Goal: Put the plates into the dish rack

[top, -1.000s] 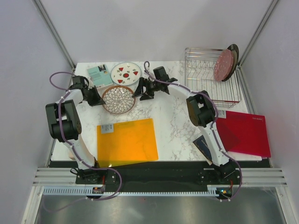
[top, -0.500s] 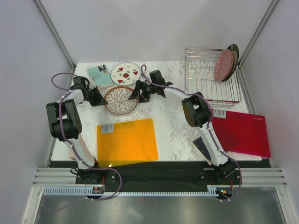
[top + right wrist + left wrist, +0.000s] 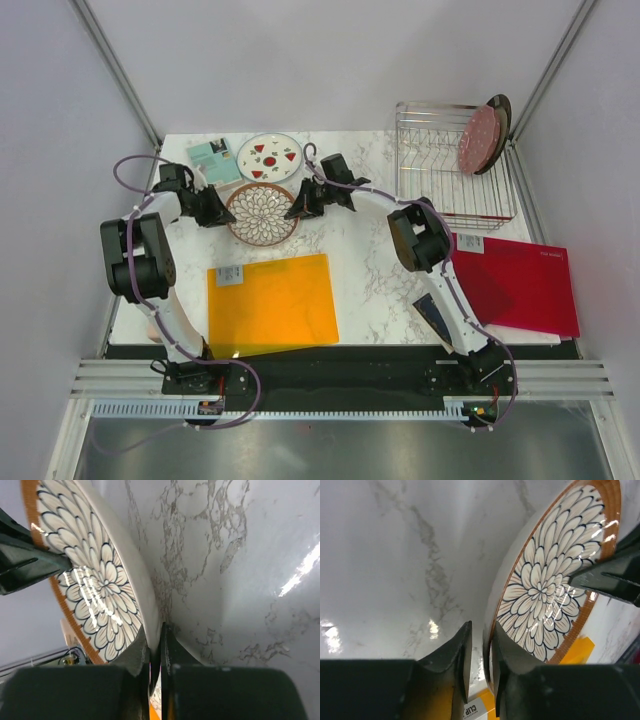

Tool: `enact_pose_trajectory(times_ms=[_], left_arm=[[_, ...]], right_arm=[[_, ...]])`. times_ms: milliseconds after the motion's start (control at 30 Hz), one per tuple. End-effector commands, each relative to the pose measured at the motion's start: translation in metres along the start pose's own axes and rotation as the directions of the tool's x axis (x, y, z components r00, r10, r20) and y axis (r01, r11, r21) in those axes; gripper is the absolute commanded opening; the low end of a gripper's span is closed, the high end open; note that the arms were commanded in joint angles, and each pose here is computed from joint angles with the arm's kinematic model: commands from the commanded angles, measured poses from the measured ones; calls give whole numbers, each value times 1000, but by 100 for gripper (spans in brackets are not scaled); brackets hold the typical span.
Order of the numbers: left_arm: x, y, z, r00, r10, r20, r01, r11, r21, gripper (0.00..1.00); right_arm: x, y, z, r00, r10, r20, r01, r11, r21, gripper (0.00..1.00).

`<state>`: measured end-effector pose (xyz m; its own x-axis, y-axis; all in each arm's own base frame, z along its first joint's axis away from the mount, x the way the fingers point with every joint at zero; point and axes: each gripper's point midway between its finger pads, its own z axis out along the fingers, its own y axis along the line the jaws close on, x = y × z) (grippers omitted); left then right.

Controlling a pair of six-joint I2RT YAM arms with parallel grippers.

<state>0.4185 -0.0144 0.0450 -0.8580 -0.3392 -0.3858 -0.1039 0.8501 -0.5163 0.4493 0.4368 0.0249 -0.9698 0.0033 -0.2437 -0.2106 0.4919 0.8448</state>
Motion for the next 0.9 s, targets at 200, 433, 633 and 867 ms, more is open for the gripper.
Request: enact_pose_trajectory(times_ms=[200,433,633,867], left_arm=[[-56,-27,-51,965,172,197,-161,984,-71,54],[-118,-88,-155,767,321,555,-329,940,-90,60],[-106,-106,-144,808,215,548,-294,954,58,61],[-89,-124,-124,816,237,527,-324,943,78,61]], right_arm=[[-61,77,-92,940,-307,151,308,951,15,0],[-145,111,-244,792,-479,378,374,871,319,0],[-206,173,-398,418,-708,569,134,667,733,0],[-188,178,-518,210,-897,390,-391,289,874,0]])
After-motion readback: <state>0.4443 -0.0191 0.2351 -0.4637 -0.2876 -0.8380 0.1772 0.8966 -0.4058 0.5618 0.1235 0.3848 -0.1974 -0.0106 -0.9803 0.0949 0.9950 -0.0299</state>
